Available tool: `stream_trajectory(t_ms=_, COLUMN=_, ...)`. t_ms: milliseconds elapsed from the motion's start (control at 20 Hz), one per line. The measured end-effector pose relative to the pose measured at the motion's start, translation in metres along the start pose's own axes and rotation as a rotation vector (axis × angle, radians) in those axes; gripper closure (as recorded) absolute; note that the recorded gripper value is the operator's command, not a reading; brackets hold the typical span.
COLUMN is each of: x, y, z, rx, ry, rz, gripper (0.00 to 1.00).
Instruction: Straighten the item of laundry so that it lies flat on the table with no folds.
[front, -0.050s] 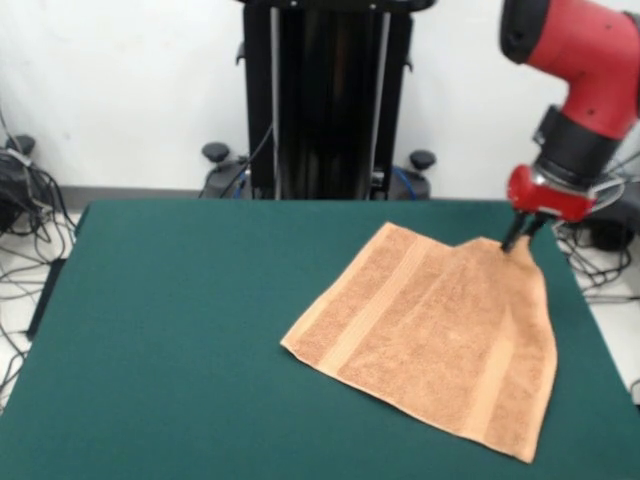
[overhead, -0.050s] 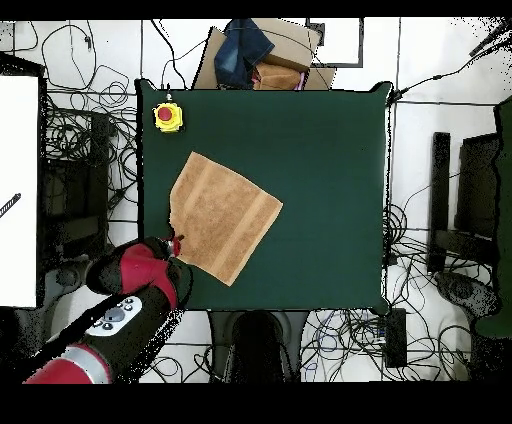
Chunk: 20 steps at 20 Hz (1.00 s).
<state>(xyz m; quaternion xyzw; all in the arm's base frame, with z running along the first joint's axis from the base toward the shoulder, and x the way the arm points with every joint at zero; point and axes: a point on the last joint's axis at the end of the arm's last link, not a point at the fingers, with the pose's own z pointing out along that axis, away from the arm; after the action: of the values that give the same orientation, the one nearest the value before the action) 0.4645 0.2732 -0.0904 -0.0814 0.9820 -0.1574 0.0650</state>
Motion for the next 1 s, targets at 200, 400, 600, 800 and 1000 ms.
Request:
stream_trajectory(t_ms=200, x=0.013, y=-0.011, z=0.008, rx=0.005, ry=0.013, rz=-0.012, gripper=1.00)
stream_trajectory(t_ms=400, x=0.027, y=-0.003, z=0.011, rx=-0.012, ry=0.038, rz=-0.023, gripper=1.00)
stream_trajectory(t_ms=600, x=0.034, y=0.012, z=0.011, rx=-0.033, ry=0.045, rz=-0.036, gripper=1.00)
stream_trajectory(t_ms=800, x=0.037, y=0.019, z=0.009, rx=-0.039, ry=0.044, rz=-0.046, gripper=1.00)
stream_trajectory(t_ms=1000, x=0.036, y=0.019, z=0.008, rx=-0.040, ry=0.043, rz=-0.045, gripper=1.00)
